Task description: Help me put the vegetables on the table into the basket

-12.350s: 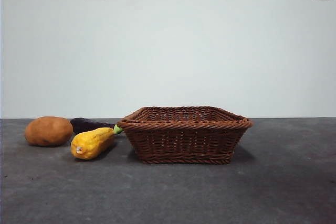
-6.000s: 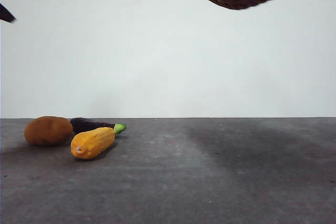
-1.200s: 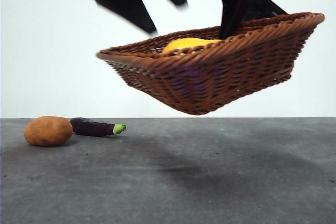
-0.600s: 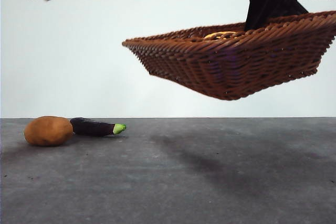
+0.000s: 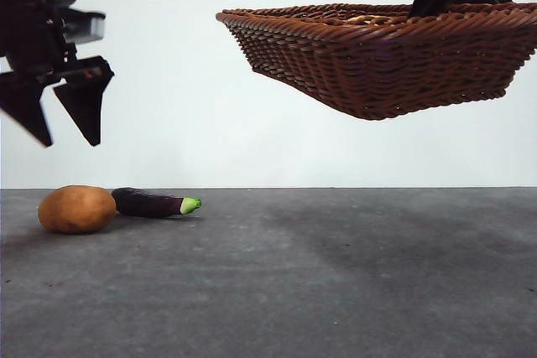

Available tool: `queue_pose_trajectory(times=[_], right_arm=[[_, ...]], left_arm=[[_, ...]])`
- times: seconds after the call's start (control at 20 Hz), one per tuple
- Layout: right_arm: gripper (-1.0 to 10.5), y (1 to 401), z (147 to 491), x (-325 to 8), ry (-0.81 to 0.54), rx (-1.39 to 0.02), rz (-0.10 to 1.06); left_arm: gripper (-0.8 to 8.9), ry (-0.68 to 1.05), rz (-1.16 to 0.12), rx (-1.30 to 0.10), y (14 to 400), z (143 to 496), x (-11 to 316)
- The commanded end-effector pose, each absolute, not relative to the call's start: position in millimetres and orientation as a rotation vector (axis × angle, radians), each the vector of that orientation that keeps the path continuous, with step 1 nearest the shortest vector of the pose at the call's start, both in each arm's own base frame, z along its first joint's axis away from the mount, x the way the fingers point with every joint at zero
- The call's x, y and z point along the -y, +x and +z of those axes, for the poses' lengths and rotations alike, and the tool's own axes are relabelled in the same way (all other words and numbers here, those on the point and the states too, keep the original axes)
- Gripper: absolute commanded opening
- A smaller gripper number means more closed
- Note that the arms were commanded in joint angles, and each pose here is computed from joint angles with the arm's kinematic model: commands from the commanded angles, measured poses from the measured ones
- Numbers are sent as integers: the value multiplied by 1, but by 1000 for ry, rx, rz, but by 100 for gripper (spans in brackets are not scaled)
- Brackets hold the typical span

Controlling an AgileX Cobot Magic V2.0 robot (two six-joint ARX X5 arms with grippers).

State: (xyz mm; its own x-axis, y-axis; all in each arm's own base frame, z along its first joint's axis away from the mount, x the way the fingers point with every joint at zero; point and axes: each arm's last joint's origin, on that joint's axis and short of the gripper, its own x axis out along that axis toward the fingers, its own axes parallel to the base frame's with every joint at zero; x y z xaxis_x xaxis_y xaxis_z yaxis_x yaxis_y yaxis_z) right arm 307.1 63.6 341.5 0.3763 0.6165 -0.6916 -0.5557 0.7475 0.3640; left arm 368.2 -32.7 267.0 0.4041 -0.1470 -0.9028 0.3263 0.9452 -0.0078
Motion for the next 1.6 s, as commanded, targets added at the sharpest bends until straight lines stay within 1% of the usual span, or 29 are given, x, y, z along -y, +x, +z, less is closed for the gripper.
queue_pose_trajectory(times=[0.05,0.15,0.2,0.3,0.35,0.45,0.5,0.55,0.6,0.75,0.9,1.1,1.3,1.5,1.6], right_arm=[[-12,305,346,-65,73,-887,774],[-12,305,346,-65,84,-889,792],[-12,304,346,-65,87,-891,802],[-12,304,346,-65,84,-890,809],[-12,304,346,-65,80,-890,814],[-12,303,345,-65,74,-893,818],[-12,303,345,-65,70,-889,820],[-12,303,345,-65,64,-886,823],[-12,303,345,-65,56,-882,827],[-12,303,346,-66,65,-876,853],[-12,303,346,-66,62,-873,863],[-12,302,347,-67,71,-854,914],[-12,302,347,-67,64,-850,917],[-12,302,347,-67,64,-850,916],[-12,302,347,-67,65,-851,917]], left_arm=[[474,-126,-103,-1166,369,261,33],[475,-242,-33,-1156,371,262,35],[476,-328,17,-1165,371,261,35],[476,-477,119,-1226,367,257,36],[476,-514,180,-1261,365,254,36],[476,-578,262,-1249,366,252,38],[476,-628,286,-1225,369,251,39],[476,-647,283,-1204,372,250,43],[476,-648,292,-1203,375,246,47],[476,-662,344,-1282,383,216,63],[476,-618,375,-1318,387,197,72],[476,-628,399,-1284,390,197,66],[476,-635,420,-1239,395,197,59],[474,-633,427,-1248,397,191,57],[457,-625,417,-1242,398,190,57]])
